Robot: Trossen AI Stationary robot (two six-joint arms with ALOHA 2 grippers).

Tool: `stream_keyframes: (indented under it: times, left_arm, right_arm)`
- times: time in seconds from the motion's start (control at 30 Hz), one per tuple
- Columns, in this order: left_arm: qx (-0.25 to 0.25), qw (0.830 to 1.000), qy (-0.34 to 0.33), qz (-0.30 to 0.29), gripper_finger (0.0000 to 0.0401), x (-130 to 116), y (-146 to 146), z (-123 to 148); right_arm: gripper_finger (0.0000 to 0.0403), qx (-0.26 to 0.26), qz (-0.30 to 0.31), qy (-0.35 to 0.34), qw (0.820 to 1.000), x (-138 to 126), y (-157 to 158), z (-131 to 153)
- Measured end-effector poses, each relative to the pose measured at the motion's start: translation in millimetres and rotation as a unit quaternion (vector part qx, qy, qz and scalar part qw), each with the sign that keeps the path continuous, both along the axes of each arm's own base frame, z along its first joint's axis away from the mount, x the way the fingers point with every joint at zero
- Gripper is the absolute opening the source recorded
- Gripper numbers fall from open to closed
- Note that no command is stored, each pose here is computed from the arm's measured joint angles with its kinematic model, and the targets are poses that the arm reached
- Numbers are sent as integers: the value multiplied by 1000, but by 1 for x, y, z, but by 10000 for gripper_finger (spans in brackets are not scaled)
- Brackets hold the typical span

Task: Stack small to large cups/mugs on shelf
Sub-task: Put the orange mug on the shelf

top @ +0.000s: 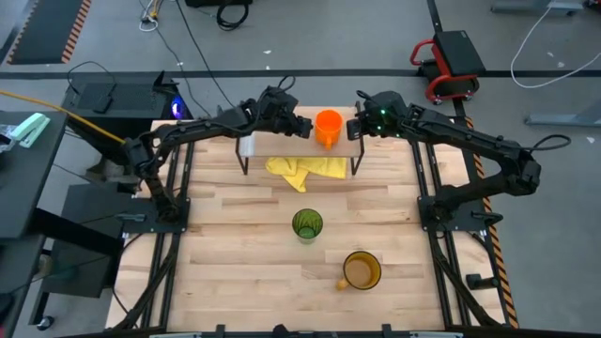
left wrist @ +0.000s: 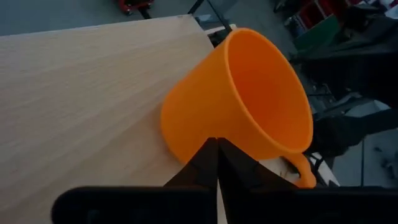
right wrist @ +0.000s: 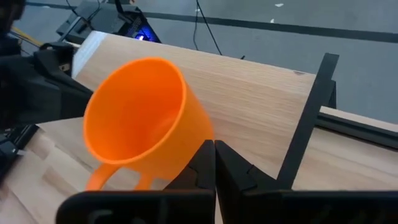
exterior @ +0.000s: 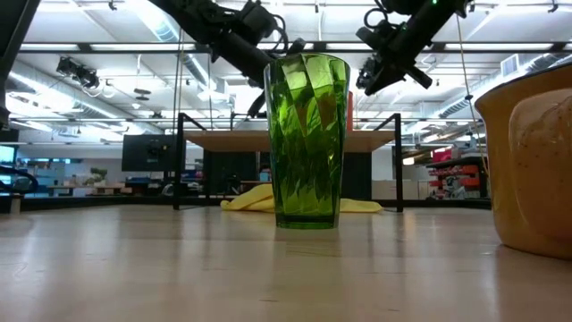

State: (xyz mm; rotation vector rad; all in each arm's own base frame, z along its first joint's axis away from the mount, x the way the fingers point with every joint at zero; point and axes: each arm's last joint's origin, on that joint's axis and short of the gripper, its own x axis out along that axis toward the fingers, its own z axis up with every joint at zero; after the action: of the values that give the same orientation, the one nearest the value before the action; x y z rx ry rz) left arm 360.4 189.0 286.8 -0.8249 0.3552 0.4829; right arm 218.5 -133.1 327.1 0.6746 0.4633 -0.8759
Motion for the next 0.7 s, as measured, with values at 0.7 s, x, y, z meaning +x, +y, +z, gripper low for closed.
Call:
stream_keyframes:
  times: [0.7]
  left_arm:
    - [3, 998, -55, -3, 7, 12, -2, 2]
  right_arm:
    - [2, -8, 10, 4, 1000, 0, 0, 0]
